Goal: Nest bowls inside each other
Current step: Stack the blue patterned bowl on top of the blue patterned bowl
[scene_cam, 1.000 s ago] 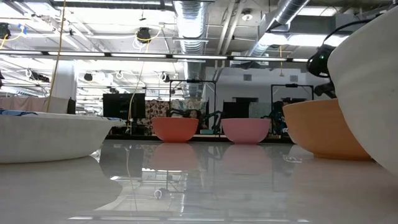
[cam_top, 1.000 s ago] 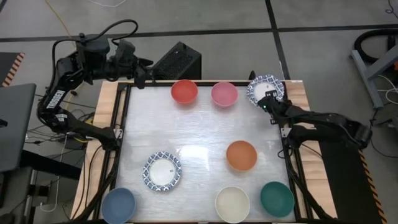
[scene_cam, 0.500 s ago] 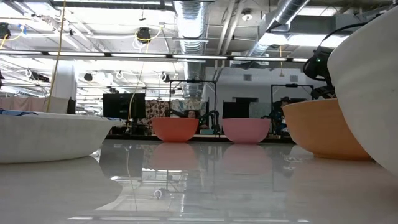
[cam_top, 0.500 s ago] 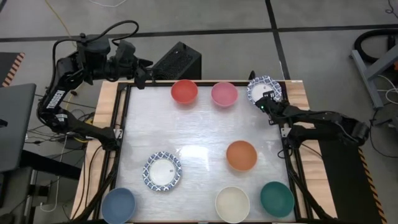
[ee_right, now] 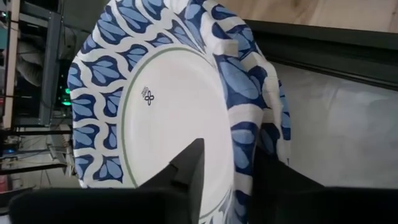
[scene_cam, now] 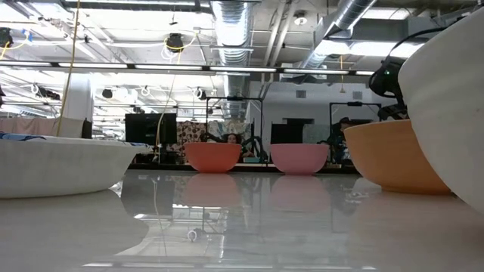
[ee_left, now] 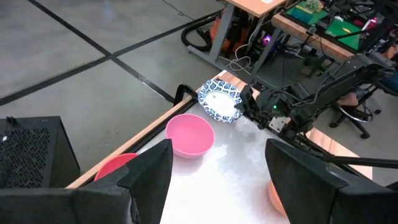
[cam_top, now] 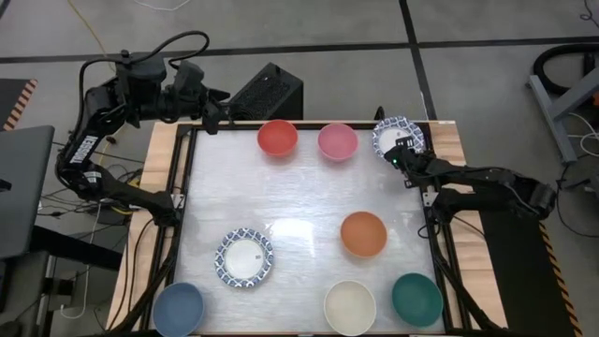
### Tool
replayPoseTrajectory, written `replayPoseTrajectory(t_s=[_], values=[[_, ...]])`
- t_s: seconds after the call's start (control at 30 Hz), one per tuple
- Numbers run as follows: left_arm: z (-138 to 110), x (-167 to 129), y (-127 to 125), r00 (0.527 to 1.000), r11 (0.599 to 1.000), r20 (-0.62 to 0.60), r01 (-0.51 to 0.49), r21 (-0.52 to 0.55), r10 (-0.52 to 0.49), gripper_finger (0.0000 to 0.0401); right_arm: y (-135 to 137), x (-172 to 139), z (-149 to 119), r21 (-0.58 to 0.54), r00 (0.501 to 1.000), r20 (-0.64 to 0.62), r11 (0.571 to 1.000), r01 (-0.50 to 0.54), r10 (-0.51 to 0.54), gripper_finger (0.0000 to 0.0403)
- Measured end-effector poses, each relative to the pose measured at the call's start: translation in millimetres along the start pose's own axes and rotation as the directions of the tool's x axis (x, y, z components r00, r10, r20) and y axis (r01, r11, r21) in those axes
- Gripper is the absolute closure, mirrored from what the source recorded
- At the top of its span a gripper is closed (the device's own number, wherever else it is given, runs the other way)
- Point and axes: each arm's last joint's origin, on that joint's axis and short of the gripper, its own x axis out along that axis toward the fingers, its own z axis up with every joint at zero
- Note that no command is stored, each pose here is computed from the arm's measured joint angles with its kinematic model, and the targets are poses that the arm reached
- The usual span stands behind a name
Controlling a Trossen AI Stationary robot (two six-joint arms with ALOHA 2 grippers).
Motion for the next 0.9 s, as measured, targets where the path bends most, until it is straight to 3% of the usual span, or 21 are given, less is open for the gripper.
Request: replayPoseTrajectory(t_s=[0.43, 0.63, 0.9], values=[[0, 0, 0, 1.000, 1.000, 0.000, 0.000, 0.001, 0.000, 0.0156, 8, -1, -3, 0.018, 0.997, -0.035, 0.997, -0.070, 0.070, 0.0184], [0, 0, 0, 1.000, 1.000, 0.000, 0.000, 0.001, 0.000, 0.0156, 13, -8, 1, 0.044, 0.992, -0.053, 0.993, -0.114, 0.116, 0.0171], [0, 0, 0, 1.000, 1.000, 0.000, 0.000, 0.013, 0.000, 0.0156, 20, -21, 11, -0.014, 0.978, -0.073, 0.980, -0.198, 0.196, 0.0170]])
